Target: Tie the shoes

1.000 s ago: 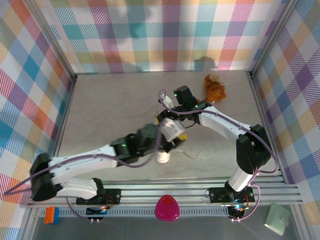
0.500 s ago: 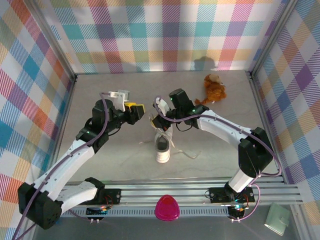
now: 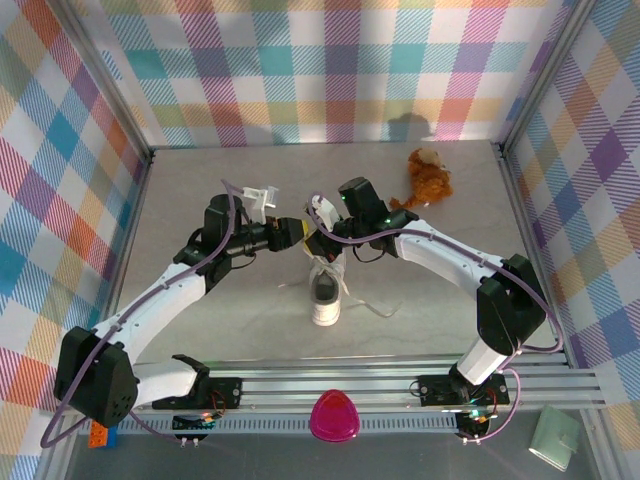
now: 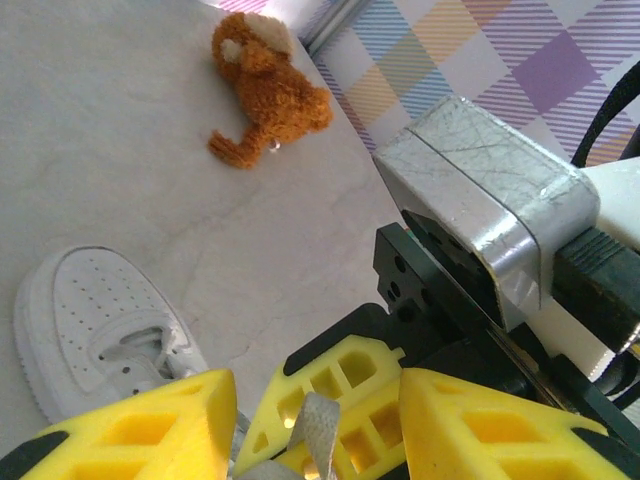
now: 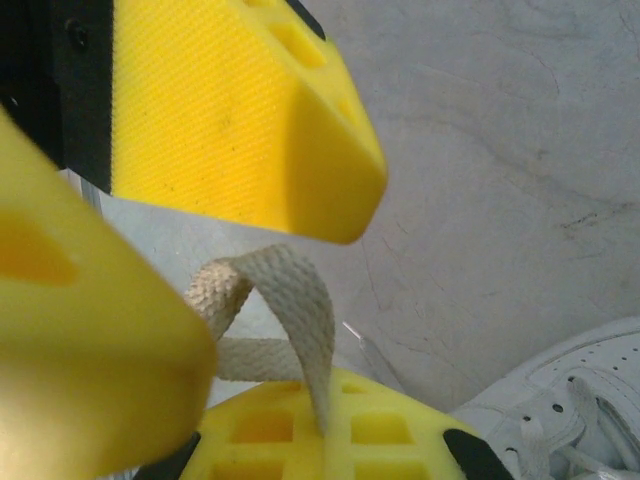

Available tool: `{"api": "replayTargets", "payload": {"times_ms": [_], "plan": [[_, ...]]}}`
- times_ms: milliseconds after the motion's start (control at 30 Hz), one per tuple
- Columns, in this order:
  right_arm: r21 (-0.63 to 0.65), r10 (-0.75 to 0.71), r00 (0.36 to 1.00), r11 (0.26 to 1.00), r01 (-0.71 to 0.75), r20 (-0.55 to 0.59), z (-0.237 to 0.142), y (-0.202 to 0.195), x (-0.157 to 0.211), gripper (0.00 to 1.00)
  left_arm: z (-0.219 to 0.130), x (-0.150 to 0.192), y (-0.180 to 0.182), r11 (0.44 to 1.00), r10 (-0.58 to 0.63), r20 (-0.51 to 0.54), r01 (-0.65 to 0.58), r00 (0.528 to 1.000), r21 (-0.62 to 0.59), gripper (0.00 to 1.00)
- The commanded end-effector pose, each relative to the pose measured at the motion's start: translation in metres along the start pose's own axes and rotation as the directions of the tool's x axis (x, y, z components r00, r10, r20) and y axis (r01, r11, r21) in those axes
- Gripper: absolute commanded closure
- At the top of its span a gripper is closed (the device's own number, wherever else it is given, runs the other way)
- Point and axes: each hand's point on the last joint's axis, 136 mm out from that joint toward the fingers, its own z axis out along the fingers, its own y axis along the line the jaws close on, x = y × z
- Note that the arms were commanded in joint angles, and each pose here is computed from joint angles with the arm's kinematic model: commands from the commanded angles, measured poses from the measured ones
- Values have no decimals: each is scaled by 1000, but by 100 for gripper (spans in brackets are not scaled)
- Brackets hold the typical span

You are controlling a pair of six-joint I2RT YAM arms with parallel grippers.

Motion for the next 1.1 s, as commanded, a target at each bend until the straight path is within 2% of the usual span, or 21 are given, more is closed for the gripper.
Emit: {"api": "replayTargets", "payload": {"times_ms": [0,67,100,200,233,367,467,567,633,800,933,1067], "plan": [[-17,-37,999,999,37,17,-3,8,-8,100,4,3,-2,999,-9,-9,9,1000,41,55],[-17,-35,999,999,35,15,-3,8,-7,100,7,4,0,999,-15,-15,15,1000,47,60],[-19,-35,999,999,35,14,-3,8,-7,100,8,5,0,998,-20,-20,21,1000,54,66],[-21,-30,1000,999,30,7,-3,9,-5,100,9,4,-2,998,-25,-19,26,1000,65,98],[-18,-27,1000,999,27,5,-4,9,-5,96,9,4,0,998,-25,-19,26,1000,54,100],[38,-15,999,999,14,33,-16,7,-5,66,5,12,18,999,-32,-36,30,999,-37,100],[80,13,1000,997,-15,23,-26,2,1,57,4,19,34,995,-69,-47,66,997,-71,100],[160,98,995,983,-92,-29,-30,-14,18,56,1,26,44,993,-85,-47,81,995,-91,100],[212,183,981,963,-165,-68,-30,-30,32,59,0,32,48,992,-87,-56,82,995,-96,100],[231,357,917,921,-314,-180,-12,-48,57,62,0,49,55,990,-100,-96,90,990,-105,100],[248,428,874,894,-372,-232,2,-55,71,60,-3,59,61,988,-101,-112,87,989,-125,100],[259,447,860,885,-387,-246,9,-61,75,60,-5,68,64,987,-96,-134,77,986,-138,100]]}}
